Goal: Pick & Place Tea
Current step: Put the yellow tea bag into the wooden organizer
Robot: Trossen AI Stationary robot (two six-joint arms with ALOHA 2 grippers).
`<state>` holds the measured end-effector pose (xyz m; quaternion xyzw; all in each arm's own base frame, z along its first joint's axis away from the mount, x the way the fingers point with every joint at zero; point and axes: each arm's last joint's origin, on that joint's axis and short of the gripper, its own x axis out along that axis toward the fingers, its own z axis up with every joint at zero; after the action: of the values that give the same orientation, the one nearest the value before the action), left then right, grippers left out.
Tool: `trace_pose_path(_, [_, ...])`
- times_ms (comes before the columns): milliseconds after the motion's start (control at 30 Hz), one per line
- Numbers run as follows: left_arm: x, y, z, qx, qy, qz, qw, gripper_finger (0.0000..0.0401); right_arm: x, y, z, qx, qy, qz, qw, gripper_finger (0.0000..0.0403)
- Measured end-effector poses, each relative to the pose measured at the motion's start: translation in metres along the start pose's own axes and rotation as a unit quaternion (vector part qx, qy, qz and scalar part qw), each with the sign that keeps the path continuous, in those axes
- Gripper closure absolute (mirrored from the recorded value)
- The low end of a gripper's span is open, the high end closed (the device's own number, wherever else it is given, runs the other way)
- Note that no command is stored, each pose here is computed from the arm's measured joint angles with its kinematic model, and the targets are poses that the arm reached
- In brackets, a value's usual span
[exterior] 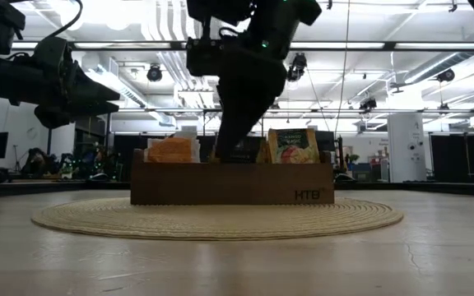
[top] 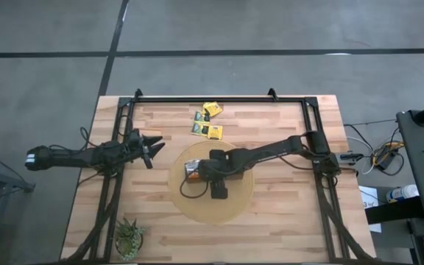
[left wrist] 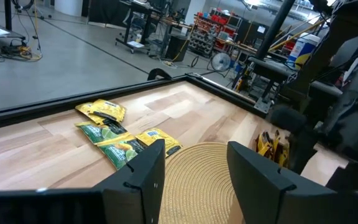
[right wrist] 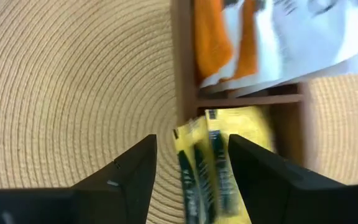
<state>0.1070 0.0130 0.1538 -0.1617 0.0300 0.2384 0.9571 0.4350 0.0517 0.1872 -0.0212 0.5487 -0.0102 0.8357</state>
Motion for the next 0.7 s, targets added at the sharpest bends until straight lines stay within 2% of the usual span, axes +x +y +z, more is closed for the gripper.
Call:
trace_pose_path(300, [0.0,0.0,0.0,0.0,0.0,0.0,1.0,0.0234,-0.008,-0.005,-0.002,-0.027,0.03,-0.081,0.996,0.0218])
trace_pose_path(567, [0.0,0.0,0.0,0.0,0.0,0.0,1.0,0.0234,-0.009,-0.012,-0.002,-0.03,0.024,-0.18,0.983,0.0229])
trace_pose_path(700, [0.0,0.0,0.0,0.0,0.0,0.0,1.0,0.0234,-0.009,-0.019,-0.001,-0.015,0.022,-0.204,0.979,0.0233])
